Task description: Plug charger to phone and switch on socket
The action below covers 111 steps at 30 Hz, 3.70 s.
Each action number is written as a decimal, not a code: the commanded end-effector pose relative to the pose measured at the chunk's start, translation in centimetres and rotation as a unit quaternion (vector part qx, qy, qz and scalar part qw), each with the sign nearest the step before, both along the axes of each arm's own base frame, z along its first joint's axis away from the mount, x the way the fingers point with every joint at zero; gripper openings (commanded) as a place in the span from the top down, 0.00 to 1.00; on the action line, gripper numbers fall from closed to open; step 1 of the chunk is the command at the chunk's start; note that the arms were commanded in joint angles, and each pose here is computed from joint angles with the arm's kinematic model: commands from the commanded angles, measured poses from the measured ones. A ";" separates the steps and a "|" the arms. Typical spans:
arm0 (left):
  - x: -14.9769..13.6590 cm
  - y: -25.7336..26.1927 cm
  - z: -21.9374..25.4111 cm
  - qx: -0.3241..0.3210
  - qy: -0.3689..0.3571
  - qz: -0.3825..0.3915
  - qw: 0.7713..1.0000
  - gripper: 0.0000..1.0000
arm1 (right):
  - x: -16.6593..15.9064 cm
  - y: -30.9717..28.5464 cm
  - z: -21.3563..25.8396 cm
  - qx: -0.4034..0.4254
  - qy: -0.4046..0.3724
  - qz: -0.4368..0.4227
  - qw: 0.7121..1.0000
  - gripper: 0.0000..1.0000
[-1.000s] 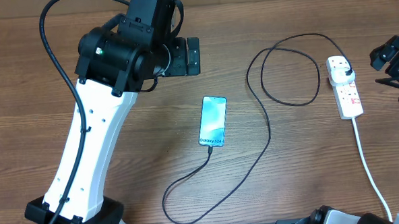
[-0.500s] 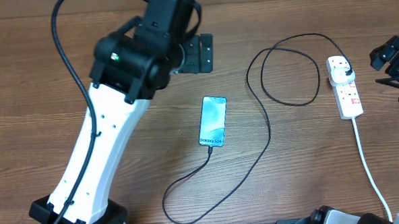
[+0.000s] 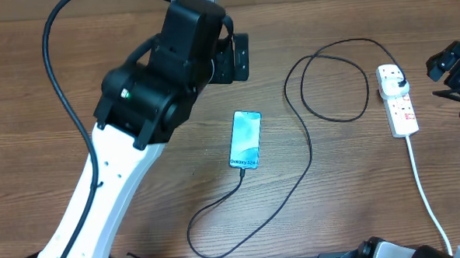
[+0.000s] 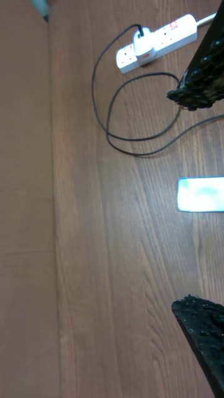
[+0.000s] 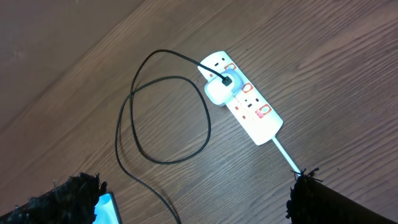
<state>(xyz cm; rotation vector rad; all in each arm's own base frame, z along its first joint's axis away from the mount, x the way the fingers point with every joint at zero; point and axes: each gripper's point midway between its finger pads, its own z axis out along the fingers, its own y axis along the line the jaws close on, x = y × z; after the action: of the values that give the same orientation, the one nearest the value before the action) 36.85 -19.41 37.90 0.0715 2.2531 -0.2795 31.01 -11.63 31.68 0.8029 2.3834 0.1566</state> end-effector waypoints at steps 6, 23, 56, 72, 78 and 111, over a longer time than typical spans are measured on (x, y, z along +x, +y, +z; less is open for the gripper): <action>-1.1 1.2 -0.5 0.004 -0.068 -0.014 0.998 0.00 | 0.2 0.2 0.9 -0.004 -0.013 0.002 1.000 0.00; -2.9 7.6 -2.4 -0.126 -0.252 -0.012 0.959 0.01 | 0.2 0.2 0.9 -0.004 -0.013 0.002 1.000 0.00; -11.5 19.3 -16.7 -0.088 -0.385 0.132 0.909 0.01 | 0.2 0.2 0.9 -0.004 -0.013 0.002 1.000 0.00; -12.3 20.2 -22.2 -0.021 -0.293 0.135 0.946 0.00 | 0.2 0.2 0.9 -0.004 -0.013 0.002 1.000 0.00; -12.3 20.0 -22.2 0.021 -0.300 0.110 0.947 0.00 | 0.2 0.2 0.9 -0.004 -0.013 0.002 1.000 0.00; -12.3 20.0 -22.1 0.014 -0.300 0.115 0.947 0.00 | 0.2 0.2 0.9 -0.004 -0.013 0.003 1.000 0.00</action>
<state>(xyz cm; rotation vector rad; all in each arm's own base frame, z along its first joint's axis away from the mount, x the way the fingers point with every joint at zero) 24.63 0.64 15.71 -0.0869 1.6449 -0.0780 31.01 -11.63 31.66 0.8037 2.3839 0.1569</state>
